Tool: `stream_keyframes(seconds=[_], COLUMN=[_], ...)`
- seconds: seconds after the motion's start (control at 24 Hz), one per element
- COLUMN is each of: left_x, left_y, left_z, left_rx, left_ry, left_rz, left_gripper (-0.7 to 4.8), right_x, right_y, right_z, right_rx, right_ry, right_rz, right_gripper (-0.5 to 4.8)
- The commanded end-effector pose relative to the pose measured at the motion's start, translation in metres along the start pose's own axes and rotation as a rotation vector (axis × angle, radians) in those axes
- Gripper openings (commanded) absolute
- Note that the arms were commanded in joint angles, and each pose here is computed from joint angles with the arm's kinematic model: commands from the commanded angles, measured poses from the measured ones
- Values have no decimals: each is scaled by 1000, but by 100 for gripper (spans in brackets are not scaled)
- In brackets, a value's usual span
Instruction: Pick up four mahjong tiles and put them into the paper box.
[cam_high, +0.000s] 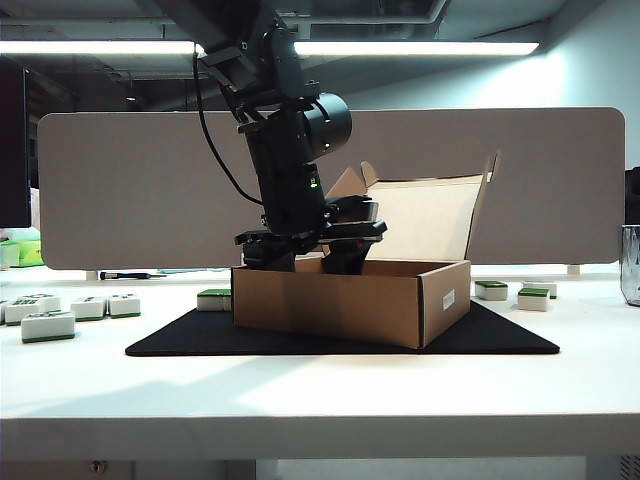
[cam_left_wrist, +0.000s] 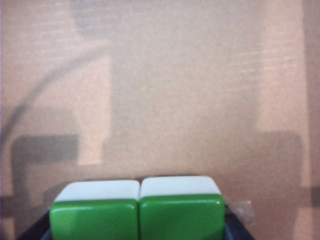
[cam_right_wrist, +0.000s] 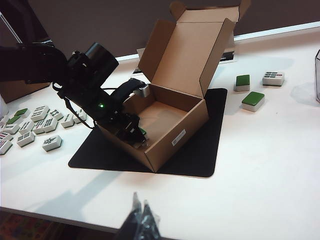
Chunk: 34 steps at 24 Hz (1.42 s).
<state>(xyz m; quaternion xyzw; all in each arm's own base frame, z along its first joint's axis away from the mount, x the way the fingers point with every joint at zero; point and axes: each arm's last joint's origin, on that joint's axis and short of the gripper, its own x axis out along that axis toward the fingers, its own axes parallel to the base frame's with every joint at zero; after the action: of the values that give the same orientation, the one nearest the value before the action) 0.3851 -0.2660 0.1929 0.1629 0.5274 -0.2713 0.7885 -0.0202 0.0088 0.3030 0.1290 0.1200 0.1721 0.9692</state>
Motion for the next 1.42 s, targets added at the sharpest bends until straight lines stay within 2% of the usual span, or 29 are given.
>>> stream_keyframes(seconds=[0.04, 0.25, 0.33, 0.5, 0.62, 0.67, 0.75, 0.92, 0.96, 1.0, 1.17, 1.25, 1.42], left_x=[1, -1, -8, -25, -39, -49, -69, -93, -97, -98, -95, -87, -62], left_y=[-1, -2, -4, -4, -3, -1, 6, 29, 38, 53, 101, 114, 121], left_z=[0, 1, 7, 19, 25, 30, 39, 49, 49, 49, 39, 36, 32], left_rx=[4, 4, 6, 10, 18, 47, 41, -19, -63, -138, -338, -379, -392], left_ry=[7, 1, -19, -59, -72, -82, -123, -198, -209, -225, -216, -198, -142], left_rz=[-10, -34, -87, -95, -86, -67, 3, 108, 138, 156, 148, 116, 121], left_gripper=[341, 351, 377, 382, 382, 381, 381, 381, 381, 381, 382, 382, 382], right_x=[-3, -3, -3, -3, -3, -3, -3, -3, -3, -3, -3, -3, -3], right_y=[1, 1, 1, 1, 1, 1, 1, 1, 1, 1, 1, 1, 0], right_z=[0, 0, 0, 0, 0, 0, 0, 0, 0, 0, 0, -2, -2], right_rx=[-11, -11, -11, -11, -11, -11, -11, -11, -11, -11, -9, -4, -2], right_ry=[-23, -23, -23, -23, -22, -22, -22, -22, -22, -21, -16, -2, 5], right_rz=[5, 5, 5, 5, 5, 5, 4, 5, 4, 5, 2, -1, -2], right_gripper=[-1, -1, -1, -1, -1, -1, -1, -1, -1, -1, -1, -1, -1])
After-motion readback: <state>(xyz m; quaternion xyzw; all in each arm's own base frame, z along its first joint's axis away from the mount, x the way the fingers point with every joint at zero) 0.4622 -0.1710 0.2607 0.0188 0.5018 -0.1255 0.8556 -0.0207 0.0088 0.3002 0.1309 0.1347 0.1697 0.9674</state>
